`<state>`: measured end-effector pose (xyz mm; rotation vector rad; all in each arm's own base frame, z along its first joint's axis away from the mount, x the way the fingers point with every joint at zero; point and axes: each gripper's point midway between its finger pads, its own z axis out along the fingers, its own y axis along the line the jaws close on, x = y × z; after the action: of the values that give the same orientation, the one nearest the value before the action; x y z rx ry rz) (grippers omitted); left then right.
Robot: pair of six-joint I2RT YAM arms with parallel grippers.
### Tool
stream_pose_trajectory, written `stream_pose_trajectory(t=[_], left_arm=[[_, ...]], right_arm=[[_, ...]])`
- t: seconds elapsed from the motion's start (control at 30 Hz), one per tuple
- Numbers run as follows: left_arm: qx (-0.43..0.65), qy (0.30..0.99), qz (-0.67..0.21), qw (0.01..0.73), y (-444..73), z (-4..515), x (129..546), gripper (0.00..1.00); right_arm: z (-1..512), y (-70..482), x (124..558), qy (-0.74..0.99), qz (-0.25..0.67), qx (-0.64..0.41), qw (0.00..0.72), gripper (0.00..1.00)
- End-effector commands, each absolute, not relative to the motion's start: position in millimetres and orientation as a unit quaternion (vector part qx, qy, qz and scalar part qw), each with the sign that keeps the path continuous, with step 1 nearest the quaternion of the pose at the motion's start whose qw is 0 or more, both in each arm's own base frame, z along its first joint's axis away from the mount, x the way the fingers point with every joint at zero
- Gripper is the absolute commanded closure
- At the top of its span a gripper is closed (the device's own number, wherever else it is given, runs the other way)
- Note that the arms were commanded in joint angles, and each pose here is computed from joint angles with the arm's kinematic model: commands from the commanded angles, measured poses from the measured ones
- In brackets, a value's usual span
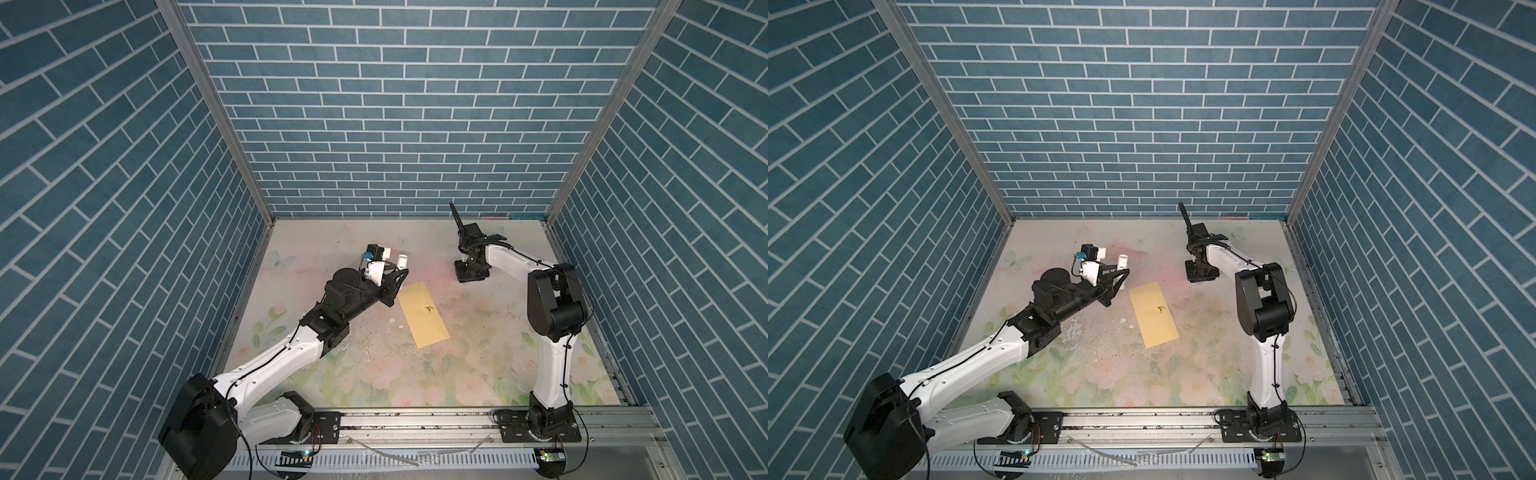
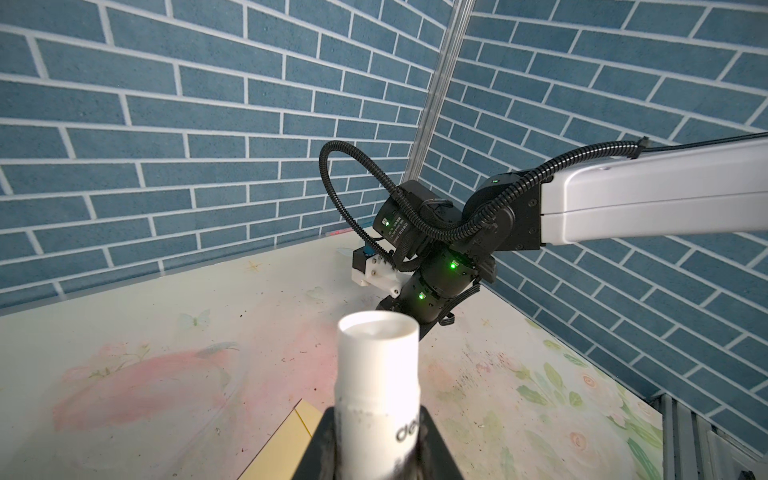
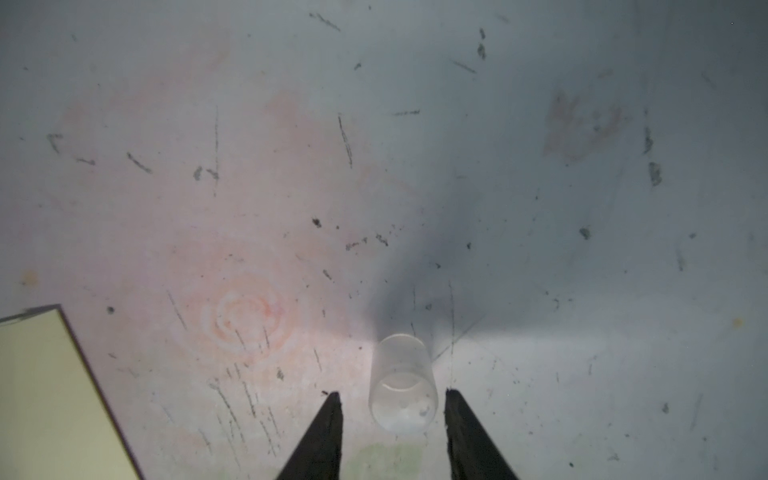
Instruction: Place the letter into the envelope and seal it
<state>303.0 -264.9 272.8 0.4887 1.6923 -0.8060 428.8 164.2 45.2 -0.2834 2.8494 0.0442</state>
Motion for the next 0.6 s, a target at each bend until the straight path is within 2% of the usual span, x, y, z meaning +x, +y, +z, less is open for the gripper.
stream_pose_trajectory(t=[0.0,0.57], left_arm=[[0.21,0.711,-0.352,0.572,-268.5,275.8,302.4,1.0],[0.212,0.715,-0.351,0.567,-270.7,270.0,304.3,1.0]], right_arm=[[49.4,163.2,437.9,0.984,0.012,-0.104,0.142,0.62],[45.5,158.3,439.7,0.986,0.004,-0.103,0.134,0.76]])
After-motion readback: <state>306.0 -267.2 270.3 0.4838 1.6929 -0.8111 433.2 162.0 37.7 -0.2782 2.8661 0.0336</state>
